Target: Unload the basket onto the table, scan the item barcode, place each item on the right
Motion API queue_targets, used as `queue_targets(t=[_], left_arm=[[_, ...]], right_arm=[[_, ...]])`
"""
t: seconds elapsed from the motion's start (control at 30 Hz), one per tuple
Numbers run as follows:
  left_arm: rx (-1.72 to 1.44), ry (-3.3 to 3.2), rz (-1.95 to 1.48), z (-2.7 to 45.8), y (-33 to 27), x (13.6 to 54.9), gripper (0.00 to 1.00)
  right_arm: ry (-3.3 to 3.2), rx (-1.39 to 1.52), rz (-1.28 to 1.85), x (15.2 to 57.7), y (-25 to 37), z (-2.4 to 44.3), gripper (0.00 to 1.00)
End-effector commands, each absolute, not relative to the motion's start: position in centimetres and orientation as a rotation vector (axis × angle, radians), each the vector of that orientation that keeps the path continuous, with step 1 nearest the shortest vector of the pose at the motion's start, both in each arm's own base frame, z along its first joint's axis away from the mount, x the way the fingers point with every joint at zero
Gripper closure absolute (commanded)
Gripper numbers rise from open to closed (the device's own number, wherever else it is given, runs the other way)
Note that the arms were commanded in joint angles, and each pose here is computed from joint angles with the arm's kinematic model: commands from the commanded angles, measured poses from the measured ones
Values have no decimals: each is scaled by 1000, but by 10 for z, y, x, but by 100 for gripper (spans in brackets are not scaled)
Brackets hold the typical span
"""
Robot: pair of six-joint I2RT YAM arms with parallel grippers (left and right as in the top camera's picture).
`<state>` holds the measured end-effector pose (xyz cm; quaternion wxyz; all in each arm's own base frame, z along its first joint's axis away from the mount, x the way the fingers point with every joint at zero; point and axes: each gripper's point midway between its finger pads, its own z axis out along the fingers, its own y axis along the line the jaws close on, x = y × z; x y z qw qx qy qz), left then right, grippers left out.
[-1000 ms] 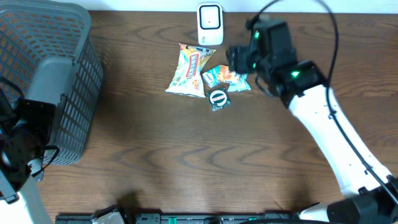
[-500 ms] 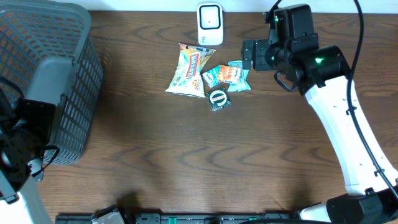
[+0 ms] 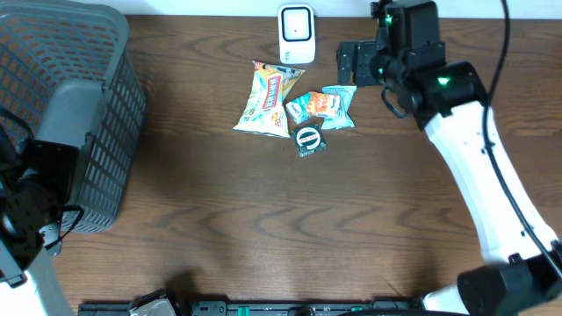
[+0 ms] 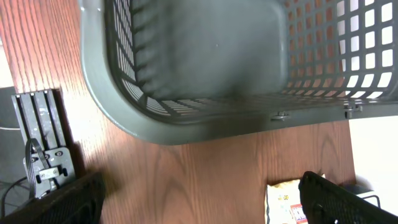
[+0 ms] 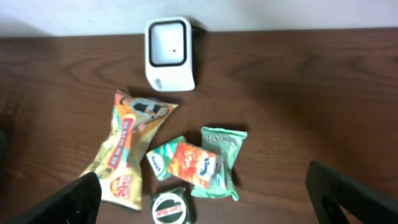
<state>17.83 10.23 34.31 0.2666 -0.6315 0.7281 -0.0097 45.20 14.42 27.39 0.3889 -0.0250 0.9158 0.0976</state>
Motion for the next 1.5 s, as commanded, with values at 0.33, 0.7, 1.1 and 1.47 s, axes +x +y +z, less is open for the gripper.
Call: queue_targets(t=[0.33,0.7,1.1,1.47], left_arm=[[-1739,1985,2,339,101,168,2],[-1739,1985,2,339,101,168,2],[-1739,1985,2,339,101,168,2],[-1739,1985,2,339,101,168,2]], right_arm=[[2400,-85,232,525,174,153,1],[2642,-216,405,486,215,81,1],[2860,-501,867,392,270,77,1],[2801,-462,1091,391,270,107,1]])
